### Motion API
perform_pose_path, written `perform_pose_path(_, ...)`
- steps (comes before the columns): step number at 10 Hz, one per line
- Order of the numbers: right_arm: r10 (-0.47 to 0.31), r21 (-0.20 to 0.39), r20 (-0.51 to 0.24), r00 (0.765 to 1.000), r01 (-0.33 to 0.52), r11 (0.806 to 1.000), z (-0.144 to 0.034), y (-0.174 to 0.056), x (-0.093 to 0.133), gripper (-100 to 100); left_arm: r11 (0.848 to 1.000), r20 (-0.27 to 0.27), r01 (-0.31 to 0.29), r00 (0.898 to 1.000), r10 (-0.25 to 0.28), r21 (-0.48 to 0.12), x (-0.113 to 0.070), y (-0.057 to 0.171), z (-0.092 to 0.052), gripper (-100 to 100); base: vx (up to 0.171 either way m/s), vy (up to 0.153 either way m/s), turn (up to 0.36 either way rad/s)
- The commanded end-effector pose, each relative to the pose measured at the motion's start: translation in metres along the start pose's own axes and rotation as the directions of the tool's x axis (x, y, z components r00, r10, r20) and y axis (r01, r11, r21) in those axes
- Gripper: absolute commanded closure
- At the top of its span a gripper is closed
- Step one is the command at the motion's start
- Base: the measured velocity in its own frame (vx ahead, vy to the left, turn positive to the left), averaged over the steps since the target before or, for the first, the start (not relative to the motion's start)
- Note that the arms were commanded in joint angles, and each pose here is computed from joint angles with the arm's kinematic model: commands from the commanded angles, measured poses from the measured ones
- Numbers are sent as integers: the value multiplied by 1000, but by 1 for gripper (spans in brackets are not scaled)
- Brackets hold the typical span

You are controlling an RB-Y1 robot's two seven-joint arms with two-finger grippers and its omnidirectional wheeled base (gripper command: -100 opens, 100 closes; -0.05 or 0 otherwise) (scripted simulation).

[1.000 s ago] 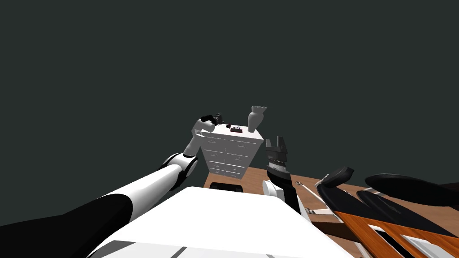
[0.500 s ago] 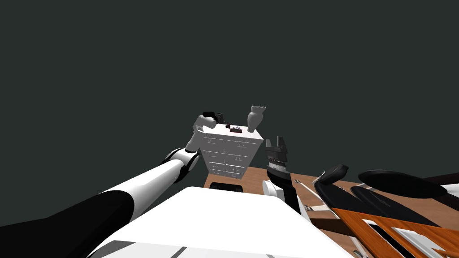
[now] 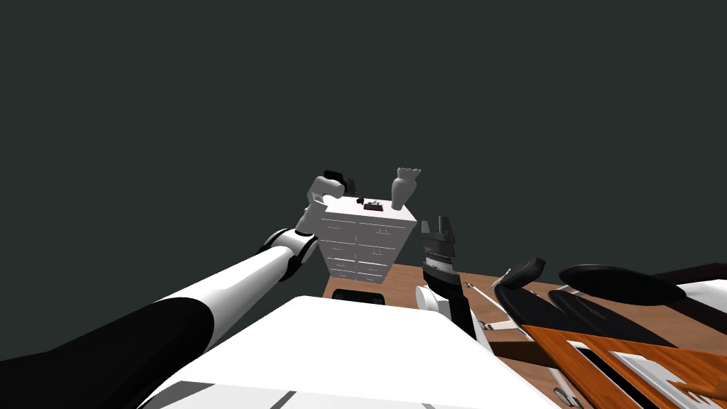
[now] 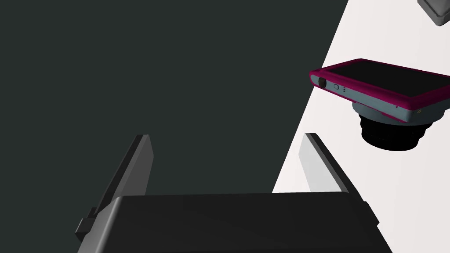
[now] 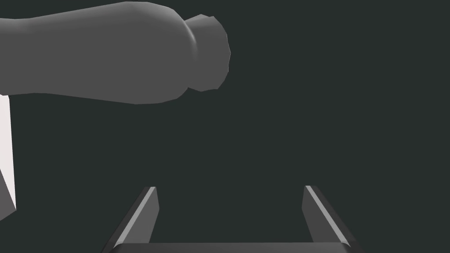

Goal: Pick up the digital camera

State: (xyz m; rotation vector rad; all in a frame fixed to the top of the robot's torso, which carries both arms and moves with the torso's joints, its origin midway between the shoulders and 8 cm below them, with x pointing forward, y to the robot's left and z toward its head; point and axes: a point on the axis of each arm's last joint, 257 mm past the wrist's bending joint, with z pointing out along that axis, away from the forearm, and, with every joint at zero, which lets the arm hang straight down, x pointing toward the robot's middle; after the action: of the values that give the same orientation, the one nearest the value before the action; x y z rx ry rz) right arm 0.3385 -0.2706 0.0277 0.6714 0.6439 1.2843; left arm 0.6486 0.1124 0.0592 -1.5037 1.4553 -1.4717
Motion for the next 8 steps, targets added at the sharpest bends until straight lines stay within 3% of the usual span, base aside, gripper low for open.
perform_pose_path(1,0,0,0,1000,0,1000,0,0,0,0,999,7,15,1000,-14,-37,7,-3,1,-100,14,14,-87)
perform_pose_path(8,0,0,0,1000,0,1000,0,0,0,0,984,67,40,997,-29,-173,12,7,-3,-100,8,13,-39)
